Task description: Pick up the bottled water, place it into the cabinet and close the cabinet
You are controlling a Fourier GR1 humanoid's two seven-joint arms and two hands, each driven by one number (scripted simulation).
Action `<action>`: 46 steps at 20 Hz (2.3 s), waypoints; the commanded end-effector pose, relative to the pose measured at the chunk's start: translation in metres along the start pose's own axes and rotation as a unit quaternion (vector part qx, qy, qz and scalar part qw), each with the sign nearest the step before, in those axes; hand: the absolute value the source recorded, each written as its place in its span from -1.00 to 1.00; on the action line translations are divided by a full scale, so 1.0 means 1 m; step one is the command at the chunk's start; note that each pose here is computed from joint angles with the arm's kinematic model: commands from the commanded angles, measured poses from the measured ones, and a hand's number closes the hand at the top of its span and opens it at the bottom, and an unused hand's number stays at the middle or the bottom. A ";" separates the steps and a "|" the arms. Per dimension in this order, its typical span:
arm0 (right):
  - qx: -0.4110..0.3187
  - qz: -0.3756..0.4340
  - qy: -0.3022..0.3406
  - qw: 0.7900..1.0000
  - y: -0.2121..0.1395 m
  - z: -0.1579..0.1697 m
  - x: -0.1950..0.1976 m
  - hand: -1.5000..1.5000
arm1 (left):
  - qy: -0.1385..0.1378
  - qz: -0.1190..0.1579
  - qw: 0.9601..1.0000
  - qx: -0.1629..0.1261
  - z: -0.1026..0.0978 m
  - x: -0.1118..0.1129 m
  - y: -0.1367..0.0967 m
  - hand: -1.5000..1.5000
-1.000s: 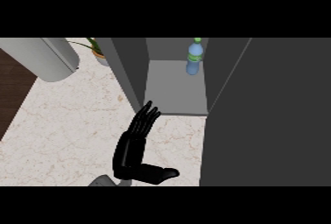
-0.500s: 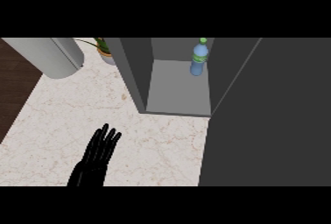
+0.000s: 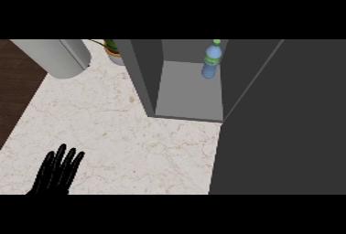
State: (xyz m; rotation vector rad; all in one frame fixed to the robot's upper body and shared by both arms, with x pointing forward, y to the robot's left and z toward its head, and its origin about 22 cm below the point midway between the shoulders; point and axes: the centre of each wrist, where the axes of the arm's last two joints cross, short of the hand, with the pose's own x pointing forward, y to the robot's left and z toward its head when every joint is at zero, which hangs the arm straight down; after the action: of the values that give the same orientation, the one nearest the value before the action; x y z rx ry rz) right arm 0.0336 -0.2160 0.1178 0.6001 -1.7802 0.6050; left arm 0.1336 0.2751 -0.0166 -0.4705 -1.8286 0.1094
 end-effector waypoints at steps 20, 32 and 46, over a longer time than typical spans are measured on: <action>0.168 0.051 0.022 0.984 -0.002 -0.073 0.004 1.00 | -0.005 -0.009 0.999 -0.041 0.018 0.055 0.063 -1.00; 0.100 -0.010 0.026 0.995 -0.009 -0.088 -0.013 1.00 | -0.009 -0.006 0.998 -0.062 0.005 0.067 0.067 -1.00; 0.027 -0.110 0.052 0.992 -0.054 -0.156 -0.057 1.00 | -0.015 -0.008 0.998 -0.056 0.001 0.080 0.080 -1.00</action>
State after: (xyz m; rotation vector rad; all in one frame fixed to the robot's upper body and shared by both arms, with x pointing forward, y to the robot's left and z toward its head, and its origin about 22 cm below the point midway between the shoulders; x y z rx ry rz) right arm 0.1612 -0.1631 0.1144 0.8506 -1.5726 0.7121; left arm 0.1346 0.3726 0.0297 -0.5166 -1.8538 -0.0122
